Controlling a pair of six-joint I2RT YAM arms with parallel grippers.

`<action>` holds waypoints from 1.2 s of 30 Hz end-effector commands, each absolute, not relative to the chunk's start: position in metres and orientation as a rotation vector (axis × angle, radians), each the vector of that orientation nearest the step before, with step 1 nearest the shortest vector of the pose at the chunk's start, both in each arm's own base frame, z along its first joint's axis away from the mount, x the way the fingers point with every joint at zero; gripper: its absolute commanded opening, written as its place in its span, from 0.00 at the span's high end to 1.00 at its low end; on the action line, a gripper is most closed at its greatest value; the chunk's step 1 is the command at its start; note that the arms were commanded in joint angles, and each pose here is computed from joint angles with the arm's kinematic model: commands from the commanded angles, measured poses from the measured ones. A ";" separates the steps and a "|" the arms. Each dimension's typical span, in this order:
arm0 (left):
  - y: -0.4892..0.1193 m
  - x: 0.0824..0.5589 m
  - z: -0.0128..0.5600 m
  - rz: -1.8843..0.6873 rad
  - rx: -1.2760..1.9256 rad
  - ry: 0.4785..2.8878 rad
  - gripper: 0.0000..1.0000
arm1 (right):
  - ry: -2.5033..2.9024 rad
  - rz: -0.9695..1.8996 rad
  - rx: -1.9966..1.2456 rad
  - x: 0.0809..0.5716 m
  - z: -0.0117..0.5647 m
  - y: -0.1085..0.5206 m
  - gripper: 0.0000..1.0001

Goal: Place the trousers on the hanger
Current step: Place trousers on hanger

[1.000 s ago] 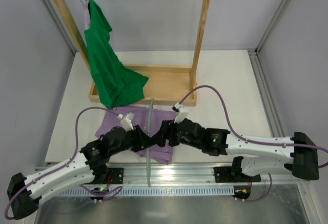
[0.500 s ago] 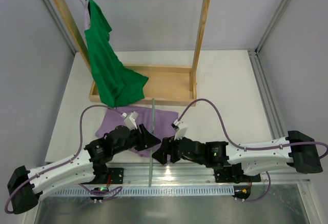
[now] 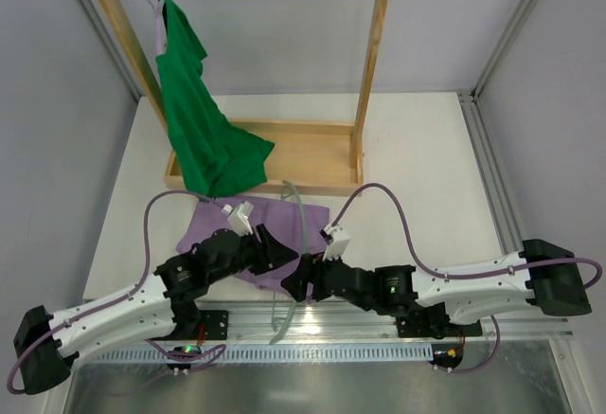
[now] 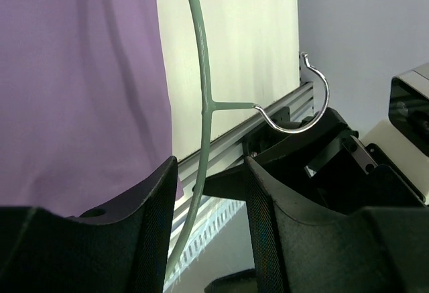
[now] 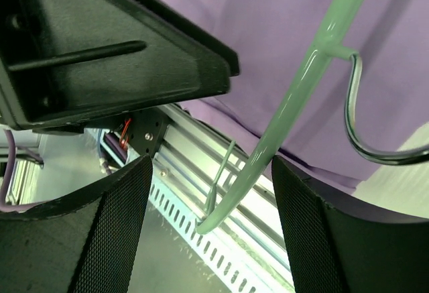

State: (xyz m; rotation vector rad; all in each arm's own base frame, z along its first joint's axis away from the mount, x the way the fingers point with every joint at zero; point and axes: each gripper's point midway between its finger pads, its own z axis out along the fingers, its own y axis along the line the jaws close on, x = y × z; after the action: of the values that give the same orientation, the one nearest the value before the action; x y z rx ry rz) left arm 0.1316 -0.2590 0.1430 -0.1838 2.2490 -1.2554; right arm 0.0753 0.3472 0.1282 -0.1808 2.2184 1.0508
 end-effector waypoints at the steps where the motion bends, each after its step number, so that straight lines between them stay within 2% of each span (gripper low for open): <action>1: -0.252 0.135 0.149 -1.237 -0.224 2.217 0.55 | 2.132 1.044 -0.049 0.093 0.147 0.341 0.25; 11: -0.206 0.133 0.120 -1.090 -0.420 2.233 0.54 | 2.066 0.991 -0.005 0.108 0.148 0.333 0.26; 18: -0.215 0.122 0.099 -1.008 -0.225 2.366 0.53 | 2.181 0.897 0.104 0.112 0.114 0.296 0.28; 24: -0.231 0.129 0.089 -0.918 -0.164 2.450 0.53 | 2.118 1.167 0.241 0.111 0.099 0.283 0.32; 32: -0.225 0.126 0.059 -0.854 -0.260 2.519 0.56 | 2.056 1.250 0.217 0.122 0.096 0.276 0.36; 36: -0.222 0.126 0.059 -0.852 -0.274 2.513 0.56 | 2.003 1.292 0.187 0.127 0.107 0.283 0.43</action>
State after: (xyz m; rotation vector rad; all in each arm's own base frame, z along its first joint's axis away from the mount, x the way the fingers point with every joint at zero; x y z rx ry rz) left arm 0.1246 -0.2219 0.0578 -0.2525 2.5346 -0.8380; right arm 0.1185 0.2671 0.0704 0.1887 2.1403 1.1625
